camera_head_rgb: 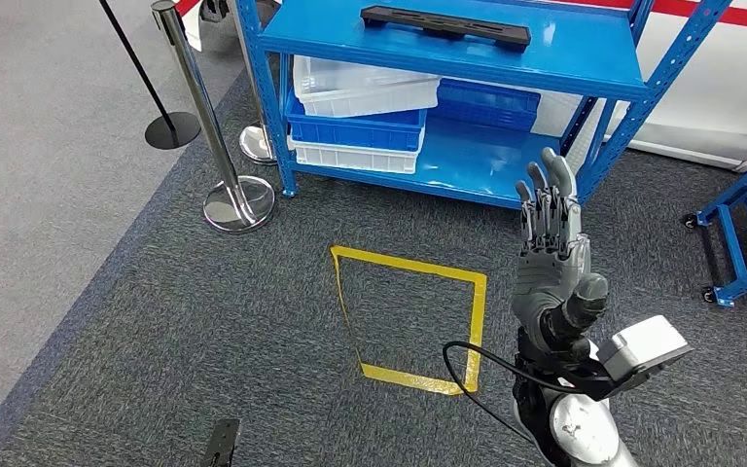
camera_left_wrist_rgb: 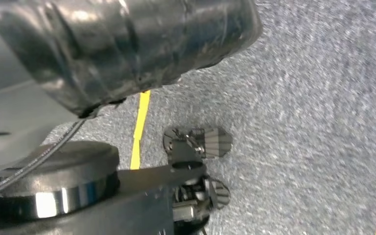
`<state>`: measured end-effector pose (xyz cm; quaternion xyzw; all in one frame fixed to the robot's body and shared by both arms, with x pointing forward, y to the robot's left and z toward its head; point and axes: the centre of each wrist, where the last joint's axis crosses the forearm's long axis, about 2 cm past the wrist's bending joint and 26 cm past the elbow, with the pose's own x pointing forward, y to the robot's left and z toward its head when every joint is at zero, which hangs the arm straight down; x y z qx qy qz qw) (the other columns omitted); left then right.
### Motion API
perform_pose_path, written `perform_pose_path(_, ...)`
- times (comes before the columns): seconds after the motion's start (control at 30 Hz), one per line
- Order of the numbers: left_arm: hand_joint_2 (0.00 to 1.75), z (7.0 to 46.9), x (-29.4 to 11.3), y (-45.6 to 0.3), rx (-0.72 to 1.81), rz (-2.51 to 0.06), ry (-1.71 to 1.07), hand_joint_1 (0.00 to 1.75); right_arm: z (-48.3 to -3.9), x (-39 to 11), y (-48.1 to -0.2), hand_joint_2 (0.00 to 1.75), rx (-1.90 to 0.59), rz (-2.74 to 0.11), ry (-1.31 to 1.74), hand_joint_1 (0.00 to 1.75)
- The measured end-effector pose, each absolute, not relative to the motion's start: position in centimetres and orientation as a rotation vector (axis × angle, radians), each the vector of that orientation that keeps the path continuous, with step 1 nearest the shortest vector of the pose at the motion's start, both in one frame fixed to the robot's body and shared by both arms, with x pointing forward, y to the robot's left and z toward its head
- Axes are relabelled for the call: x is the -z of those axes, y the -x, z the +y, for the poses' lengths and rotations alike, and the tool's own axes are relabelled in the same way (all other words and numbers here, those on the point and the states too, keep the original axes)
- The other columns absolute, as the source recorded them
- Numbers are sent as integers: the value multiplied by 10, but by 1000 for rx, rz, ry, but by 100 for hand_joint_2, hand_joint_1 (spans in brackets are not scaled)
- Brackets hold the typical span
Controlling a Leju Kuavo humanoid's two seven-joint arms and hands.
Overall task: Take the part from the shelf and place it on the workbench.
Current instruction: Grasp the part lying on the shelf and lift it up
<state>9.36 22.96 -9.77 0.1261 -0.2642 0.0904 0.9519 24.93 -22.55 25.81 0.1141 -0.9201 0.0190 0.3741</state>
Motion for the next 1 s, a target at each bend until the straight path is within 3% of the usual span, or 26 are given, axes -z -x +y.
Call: perform_pose_path(1.0,0,226,98,-89,-193,-511,-248,0,-218,-256,-244,0,-130,-2281,-170,0)
